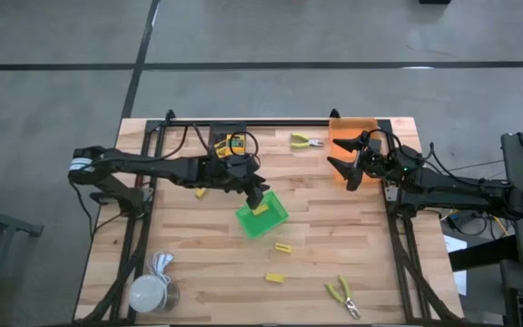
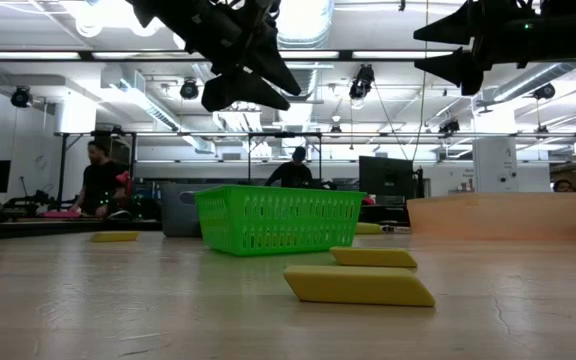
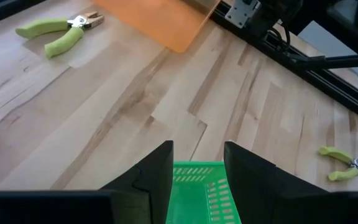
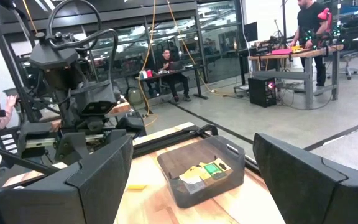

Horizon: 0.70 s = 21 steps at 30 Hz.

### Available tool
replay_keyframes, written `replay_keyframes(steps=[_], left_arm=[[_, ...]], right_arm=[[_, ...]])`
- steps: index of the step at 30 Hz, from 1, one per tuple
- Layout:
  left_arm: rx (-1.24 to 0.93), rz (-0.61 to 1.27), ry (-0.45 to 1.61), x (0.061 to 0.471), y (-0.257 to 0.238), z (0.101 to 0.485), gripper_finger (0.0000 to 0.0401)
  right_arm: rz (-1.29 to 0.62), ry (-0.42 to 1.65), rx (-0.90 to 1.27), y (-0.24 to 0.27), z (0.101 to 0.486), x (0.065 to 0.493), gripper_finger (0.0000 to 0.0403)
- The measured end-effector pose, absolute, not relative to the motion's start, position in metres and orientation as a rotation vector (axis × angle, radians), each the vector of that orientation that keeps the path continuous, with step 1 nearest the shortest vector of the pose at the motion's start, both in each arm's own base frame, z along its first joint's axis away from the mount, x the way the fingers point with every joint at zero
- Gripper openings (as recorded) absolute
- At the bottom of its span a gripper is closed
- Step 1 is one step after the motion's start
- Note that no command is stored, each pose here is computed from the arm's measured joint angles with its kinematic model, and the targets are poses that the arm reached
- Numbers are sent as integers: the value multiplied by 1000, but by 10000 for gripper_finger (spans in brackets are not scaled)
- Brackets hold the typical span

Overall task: Pick & Place School Supplies
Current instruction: Put the yellow eraser into the green bin

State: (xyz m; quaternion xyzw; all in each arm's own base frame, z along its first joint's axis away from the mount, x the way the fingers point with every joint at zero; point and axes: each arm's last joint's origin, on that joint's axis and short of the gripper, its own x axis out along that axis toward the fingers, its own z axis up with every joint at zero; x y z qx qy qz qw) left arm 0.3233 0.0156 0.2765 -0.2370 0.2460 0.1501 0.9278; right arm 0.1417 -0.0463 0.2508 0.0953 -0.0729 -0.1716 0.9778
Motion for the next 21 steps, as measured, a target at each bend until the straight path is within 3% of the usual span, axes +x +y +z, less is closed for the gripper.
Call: replay_keyframes(steps=[21], left_arm=[[-408, 281, 570, 309, 15, 283, 147]], right_arm=[[-346, -147, 192, -46, 251, 142, 327]])
